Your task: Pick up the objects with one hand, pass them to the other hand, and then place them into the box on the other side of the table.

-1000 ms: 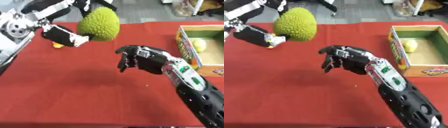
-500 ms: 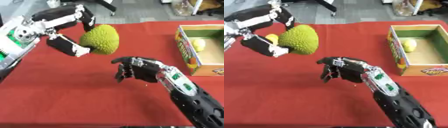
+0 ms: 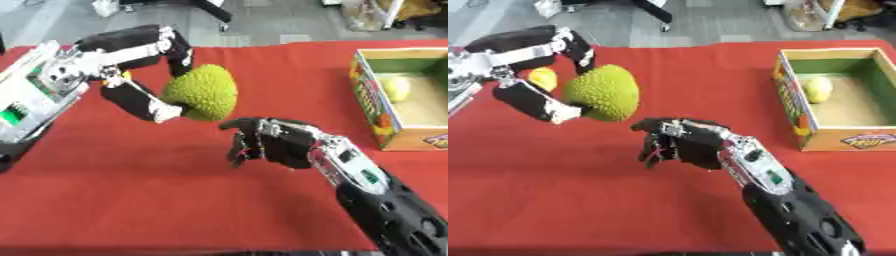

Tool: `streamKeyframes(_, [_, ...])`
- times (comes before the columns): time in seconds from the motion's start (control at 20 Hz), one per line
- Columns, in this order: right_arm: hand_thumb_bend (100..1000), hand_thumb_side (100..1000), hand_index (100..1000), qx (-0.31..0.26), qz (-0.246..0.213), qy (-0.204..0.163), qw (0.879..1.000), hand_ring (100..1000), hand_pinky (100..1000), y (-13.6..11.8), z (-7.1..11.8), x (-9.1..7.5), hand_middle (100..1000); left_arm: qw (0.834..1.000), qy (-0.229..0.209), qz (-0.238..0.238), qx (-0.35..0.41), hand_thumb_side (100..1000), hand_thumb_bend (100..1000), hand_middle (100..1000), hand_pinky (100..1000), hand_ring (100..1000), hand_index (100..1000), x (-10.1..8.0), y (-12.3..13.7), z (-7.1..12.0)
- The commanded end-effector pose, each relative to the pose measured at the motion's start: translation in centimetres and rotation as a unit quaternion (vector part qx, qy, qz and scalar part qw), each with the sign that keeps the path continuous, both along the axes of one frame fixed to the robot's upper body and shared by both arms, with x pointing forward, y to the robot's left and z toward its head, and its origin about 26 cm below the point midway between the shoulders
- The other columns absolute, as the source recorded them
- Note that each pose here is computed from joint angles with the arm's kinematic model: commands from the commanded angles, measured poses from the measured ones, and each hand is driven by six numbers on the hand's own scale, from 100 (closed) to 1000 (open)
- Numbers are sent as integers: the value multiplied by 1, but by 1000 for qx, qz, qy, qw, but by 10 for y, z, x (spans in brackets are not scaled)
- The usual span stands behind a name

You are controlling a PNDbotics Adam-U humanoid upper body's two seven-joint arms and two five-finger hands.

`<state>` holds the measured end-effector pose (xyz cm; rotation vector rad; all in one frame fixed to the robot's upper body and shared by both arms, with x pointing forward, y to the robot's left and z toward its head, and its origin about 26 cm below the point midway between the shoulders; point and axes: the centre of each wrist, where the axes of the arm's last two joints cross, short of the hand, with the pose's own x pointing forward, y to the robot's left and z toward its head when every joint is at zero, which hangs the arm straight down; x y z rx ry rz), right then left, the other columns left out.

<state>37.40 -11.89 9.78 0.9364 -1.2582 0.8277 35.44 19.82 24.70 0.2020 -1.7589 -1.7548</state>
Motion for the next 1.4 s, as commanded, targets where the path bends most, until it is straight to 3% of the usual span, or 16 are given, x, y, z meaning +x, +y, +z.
streamKeyframes(0.05, [456, 511, 869, -1, -26, -12, 1000, 637, 638, 2, 8, 1, 481, 1000, 4, 5, -7, 100, 120, 441, 597, 509, 442, 1, 1, 7])
streamKeyframes(0.5, [446, 510, 875, 7, -66, -42, 997, 636, 635, 7, 18, -4, 476, 998, 57, 18, -18, 100, 118, 448, 597, 515, 443, 5, 0, -1])
streamKeyframes(0.8, [439, 509, 877, 15, -68, -60, 996, 639, 636, 9, 22, -6, 476, 996, 81, 21, -27, 100, 116, 449, 599, 517, 443, 6, -1, -3])
streamKeyframes(1.4, [412, 487, 886, 41, 31, -120, 991, 661, 646, 11, 31, -10, 485, 997, 68, 32, -27, 100, 118, 449, 601, 519, 444, 8, 3, -3])
